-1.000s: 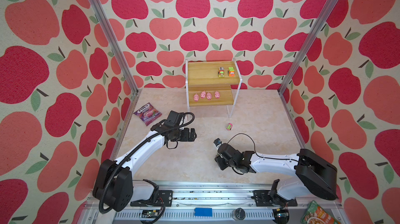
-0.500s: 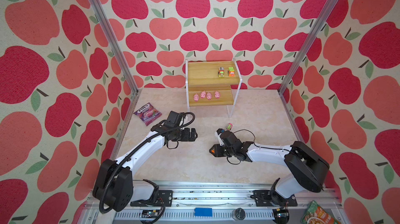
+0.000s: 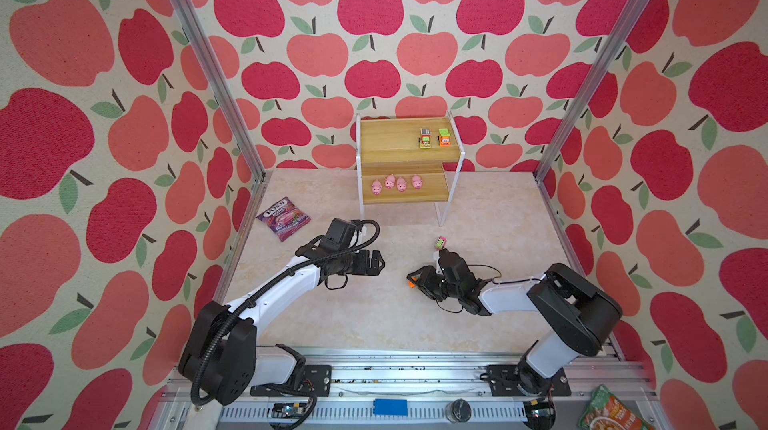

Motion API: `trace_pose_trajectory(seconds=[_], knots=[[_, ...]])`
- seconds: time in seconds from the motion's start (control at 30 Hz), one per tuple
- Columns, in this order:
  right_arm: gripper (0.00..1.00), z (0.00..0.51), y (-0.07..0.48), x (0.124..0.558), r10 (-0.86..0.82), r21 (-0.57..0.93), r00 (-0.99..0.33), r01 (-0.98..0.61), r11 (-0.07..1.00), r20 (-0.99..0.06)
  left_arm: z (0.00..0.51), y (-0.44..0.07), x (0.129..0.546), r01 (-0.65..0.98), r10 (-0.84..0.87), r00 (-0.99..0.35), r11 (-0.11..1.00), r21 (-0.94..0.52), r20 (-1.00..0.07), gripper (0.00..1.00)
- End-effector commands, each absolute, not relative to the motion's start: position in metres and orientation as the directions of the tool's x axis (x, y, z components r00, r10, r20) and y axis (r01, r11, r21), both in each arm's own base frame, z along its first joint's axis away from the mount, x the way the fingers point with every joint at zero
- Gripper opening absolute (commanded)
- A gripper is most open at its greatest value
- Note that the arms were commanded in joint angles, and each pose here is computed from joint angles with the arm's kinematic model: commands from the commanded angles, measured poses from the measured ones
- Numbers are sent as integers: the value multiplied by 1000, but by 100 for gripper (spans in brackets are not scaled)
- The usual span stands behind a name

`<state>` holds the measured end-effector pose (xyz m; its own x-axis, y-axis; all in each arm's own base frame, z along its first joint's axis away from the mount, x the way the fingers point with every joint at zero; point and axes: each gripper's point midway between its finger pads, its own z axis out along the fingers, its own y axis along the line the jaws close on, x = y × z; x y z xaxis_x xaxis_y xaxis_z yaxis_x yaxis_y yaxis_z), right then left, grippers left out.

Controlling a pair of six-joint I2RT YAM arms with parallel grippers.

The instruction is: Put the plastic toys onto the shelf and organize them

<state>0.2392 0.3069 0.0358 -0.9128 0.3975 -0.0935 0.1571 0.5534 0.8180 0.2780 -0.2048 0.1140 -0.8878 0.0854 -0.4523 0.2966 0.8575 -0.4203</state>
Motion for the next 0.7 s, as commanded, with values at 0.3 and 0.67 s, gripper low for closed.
trace_pose_trajectory(seconds=[0.3, 0.67], knots=[[60, 22, 256, 240, 598, 789, -801, 348, 506, -31, 101, -216, 282, 311, 103, -886, 855, -415, -452, 99], [59, 76, 243, 242, 9, 309, -869, -166, 937, -494, 90, -223, 277, 224, 31, -925, 850, -477, -379, 99]])
